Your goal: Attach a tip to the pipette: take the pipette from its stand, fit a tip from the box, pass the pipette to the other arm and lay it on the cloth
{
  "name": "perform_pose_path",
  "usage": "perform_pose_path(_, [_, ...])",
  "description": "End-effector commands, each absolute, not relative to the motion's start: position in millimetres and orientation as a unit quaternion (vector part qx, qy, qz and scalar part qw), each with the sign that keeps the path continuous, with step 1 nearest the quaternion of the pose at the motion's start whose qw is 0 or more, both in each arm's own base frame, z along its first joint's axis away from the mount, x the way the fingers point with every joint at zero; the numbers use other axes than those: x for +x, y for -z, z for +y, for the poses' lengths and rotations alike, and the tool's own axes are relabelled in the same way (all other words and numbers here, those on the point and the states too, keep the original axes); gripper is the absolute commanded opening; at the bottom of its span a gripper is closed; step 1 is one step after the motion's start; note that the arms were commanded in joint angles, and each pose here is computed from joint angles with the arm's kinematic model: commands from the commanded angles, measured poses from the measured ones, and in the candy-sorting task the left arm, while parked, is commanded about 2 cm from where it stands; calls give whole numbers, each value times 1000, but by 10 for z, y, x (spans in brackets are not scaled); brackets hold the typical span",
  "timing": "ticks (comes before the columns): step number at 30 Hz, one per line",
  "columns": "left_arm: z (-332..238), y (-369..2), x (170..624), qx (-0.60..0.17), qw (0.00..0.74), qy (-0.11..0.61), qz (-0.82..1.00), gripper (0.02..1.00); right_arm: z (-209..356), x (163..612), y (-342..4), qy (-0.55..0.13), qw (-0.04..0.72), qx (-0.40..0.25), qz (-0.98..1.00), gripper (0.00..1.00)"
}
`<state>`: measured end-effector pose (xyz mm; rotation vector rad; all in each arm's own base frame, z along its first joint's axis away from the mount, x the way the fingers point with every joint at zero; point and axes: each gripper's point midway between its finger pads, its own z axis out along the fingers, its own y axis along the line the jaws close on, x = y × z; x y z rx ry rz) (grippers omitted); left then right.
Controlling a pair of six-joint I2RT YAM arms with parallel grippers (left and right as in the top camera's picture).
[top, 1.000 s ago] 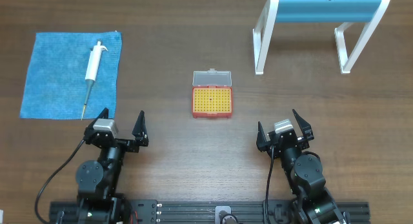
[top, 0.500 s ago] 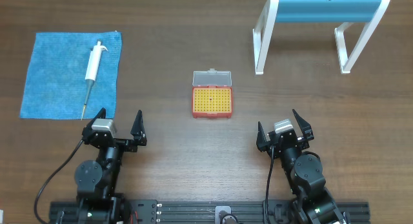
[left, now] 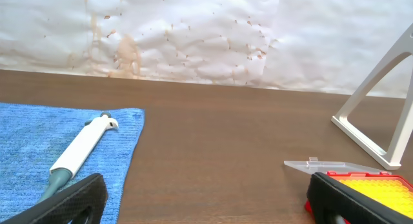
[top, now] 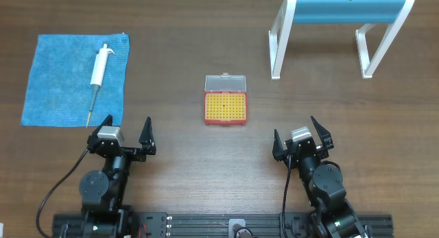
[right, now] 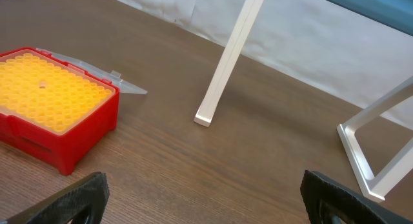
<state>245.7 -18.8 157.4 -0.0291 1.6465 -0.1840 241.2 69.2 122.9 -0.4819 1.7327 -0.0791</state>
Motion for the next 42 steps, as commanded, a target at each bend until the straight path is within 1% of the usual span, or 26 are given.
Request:
perform_pose_path(1, [-217, -1578, 2449, -1, 677, 83, 731, 998, 602, 2438, -1214, 29, 622, -189, 759, 974])
perform_pose_path(3, [-217, -1579, 2449, -1, 677, 83, 731, 998, 679, 2424, -1229, 2, 625, -204, 754, 974])
perform_pose_path(5, [-217, -1579, 2449, -1, 677, 83, 731, 996, 768, 2416, -1337, -30, 641, -220, 734, 974])
perform_pose_path(8, [-217, -1579, 2449, -1, 677, 83, 731, 998, 695, 2433, -1574, -29, 679, -207, 704, 974])
perform_pose_path(10, [-217, -1579, 2449, -1, 677, 83, 731, 1000, 572, 2433, -1694, -20, 698, -177, 694, 974])
perform_pose_path(12, [-217, -1579, 2449, -1, 677, 83, 731, 998, 444, 2426, -1734, -20, 705, -140, 695, 974])
perform_pose_path(15, [-217, -1578, 2449, -1, 677, 83, 731, 998, 274, 2447, -1688, -20, 698, -93, 709, 974])
perform_pose_path(19, [-217, -1579, 2449, -1, 677, 83, 731, 996, 151, 2453, -1598, -1, 686, -73, 724, 974])
perform_pose_path(22, [-217, -1579, 2449, -1, 677, 83, 731, 998, -6, 2461, -1586, 25, 683, -41, 728, 974])
perform_pose_path(24, [-217, -1579, 2449, -1, 677, 83, 731, 998, -131, 2457, -1571, 30, 681, 7, 732, 974])
perform_pose_path(25, [-217, -1579, 2449, -1, 677, 83, 731, 998, -162, 2456, -1573, 30, 681, 20, 731, 972])
perform_pose_path(42, [-217, -1578, 2449, -1, 677, 83, 731, 996, -171, 2457, -1567, 32, 680, 22, 732, 974])
